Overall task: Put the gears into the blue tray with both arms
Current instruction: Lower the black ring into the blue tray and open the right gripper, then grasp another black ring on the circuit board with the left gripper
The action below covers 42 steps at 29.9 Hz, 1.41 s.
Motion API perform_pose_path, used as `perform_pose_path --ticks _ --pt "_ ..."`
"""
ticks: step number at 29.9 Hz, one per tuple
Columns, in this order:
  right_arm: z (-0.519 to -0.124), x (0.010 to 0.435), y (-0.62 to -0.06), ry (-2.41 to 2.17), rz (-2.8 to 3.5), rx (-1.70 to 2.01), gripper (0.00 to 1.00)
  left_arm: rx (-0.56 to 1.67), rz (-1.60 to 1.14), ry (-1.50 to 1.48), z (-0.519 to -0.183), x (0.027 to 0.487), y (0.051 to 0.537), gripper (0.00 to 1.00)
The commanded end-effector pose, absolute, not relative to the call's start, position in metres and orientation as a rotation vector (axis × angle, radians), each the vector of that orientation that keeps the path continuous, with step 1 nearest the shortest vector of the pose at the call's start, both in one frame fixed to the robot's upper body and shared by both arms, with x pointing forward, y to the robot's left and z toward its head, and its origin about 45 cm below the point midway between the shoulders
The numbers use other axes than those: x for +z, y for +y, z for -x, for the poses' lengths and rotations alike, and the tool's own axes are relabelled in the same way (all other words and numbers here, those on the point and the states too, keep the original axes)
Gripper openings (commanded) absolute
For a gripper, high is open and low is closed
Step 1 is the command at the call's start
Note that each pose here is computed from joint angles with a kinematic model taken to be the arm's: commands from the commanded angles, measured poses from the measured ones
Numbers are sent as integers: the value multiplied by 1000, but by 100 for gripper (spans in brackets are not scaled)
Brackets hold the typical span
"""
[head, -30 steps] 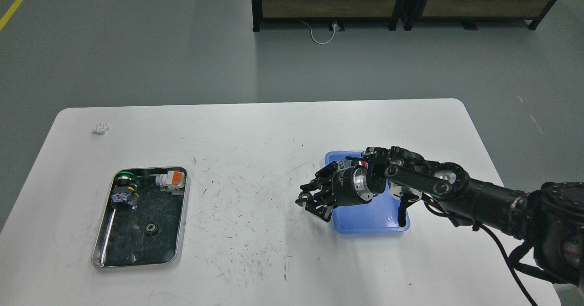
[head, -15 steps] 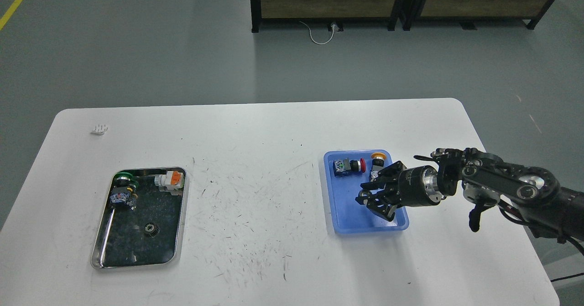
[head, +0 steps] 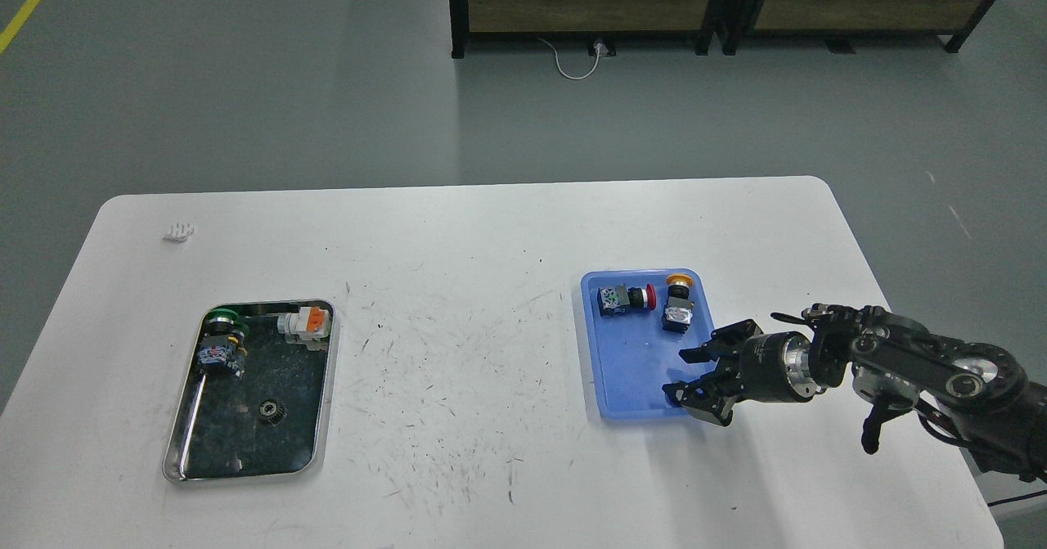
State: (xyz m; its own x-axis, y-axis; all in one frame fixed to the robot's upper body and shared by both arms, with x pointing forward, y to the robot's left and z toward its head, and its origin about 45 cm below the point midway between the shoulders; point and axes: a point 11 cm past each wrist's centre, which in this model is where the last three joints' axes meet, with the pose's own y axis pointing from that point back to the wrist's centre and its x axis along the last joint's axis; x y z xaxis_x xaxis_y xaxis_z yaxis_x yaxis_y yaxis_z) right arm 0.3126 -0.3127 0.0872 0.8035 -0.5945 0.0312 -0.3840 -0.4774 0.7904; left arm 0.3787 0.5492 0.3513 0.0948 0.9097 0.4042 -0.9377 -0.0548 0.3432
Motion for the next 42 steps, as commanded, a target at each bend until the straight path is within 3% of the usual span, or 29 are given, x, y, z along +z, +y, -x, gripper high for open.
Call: perform_pose_path --ticks 1,7,15,20,29,42 --pt "-337 108 -301 -796 -2197 -283 87 1422 -585 -49 -380 347 535 98" --pt "-395 163 -290 -1016 -2322 -226 98 1238 -562 -21 -379 329 499 98" --pt "-467 264 -321 -1388 -2392 -106 99 1057 -612 12 -374 282 460 97" --pt "-488 302 -342 -1534 -2361 -48 99 944 -651 48 -361 238 432 97" --pt "-511 345 -354 -1654 -2320 7 99 807 -642 155 -321 160 375 97" --pt "-514 344 -357 -1685 -2293 -14 99 822 -643 228 -281 90 336 97"
